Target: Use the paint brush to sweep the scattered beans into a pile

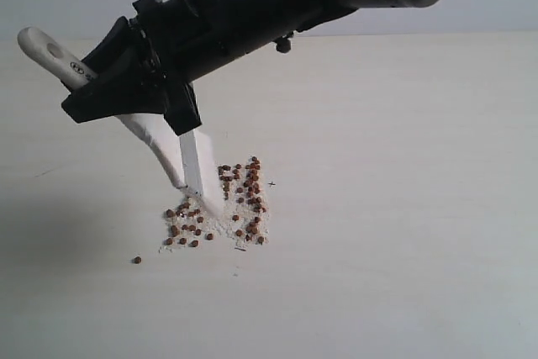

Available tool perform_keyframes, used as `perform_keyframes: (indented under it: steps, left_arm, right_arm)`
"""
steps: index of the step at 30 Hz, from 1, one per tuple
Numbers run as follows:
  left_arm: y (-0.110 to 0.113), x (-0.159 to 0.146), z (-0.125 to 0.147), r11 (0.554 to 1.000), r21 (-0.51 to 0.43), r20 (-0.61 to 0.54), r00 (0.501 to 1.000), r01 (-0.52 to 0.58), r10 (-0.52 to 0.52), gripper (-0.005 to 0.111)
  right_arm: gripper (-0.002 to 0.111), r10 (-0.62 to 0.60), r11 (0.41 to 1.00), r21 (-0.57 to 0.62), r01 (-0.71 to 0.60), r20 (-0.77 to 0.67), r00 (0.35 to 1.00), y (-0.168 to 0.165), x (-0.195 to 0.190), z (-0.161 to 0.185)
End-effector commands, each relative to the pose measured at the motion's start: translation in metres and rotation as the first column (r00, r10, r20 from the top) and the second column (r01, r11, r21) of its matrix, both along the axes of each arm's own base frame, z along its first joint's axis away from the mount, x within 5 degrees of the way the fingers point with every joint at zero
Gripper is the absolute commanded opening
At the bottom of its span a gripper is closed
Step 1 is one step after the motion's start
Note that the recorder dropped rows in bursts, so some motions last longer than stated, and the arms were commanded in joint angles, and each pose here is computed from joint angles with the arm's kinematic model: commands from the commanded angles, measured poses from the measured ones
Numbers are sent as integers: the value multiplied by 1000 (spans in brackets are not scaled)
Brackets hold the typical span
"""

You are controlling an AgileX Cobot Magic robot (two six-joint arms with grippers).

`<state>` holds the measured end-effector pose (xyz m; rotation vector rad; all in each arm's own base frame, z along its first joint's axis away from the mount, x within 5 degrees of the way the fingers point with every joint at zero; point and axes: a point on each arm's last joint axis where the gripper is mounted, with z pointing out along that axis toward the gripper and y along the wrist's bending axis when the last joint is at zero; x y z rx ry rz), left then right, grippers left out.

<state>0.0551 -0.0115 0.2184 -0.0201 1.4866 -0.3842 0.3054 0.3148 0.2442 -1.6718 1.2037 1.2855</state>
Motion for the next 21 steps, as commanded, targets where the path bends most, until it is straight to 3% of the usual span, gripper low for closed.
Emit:
perform_keyframes:
  steps: [1,4,21]
  left_arm:
    - [0,0,-1,1000,1,-4,1000,5,-5,0]
    - [0,0,-1,1000,1,-4,1000,5,-5,0]
    - [0,0,-1,1000,1,-4,1000,5,-5,0]
  right_arm:
    - [0,-57,988,142,61,-34,998,-3,-4,-5]
    - [0,-93,977,181,109,-94,991,-2,-6,-12]
    - [0,14,992,126,9,-184,983,40,-41,-55]
